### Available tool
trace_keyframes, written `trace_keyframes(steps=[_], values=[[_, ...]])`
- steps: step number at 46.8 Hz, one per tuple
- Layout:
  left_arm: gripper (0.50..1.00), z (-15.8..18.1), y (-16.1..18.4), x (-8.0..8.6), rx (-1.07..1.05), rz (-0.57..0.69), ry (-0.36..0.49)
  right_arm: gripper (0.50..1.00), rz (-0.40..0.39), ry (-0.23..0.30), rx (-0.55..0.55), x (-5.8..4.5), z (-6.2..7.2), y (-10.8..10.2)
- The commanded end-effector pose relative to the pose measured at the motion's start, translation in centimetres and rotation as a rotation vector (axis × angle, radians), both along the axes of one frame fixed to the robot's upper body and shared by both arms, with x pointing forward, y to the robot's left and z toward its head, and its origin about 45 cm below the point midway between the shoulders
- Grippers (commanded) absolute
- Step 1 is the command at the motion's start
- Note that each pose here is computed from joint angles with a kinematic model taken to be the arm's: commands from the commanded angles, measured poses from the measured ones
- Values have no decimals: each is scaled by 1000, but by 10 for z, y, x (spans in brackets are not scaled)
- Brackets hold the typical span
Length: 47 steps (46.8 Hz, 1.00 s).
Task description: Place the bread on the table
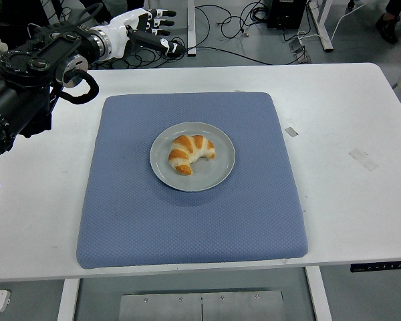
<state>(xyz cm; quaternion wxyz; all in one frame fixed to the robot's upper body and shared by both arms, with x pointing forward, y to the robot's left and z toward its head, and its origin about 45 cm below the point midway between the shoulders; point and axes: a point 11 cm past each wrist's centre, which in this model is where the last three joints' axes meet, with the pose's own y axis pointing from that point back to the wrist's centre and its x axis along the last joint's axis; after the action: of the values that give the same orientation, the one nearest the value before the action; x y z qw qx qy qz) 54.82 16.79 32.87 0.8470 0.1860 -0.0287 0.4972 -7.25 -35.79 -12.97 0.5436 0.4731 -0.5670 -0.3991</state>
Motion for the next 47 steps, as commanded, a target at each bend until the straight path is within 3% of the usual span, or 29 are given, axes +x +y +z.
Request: trace_keyframes(steps=[1, 47], values=[[963, -1, 0, 0, 1, 0, 1, 1000, 0, 0, 0, 0, 0, 0], [965, 17, -6, 3, 77, -25, -32, 1000, 2, 0, -4, 0, 0, -1]])
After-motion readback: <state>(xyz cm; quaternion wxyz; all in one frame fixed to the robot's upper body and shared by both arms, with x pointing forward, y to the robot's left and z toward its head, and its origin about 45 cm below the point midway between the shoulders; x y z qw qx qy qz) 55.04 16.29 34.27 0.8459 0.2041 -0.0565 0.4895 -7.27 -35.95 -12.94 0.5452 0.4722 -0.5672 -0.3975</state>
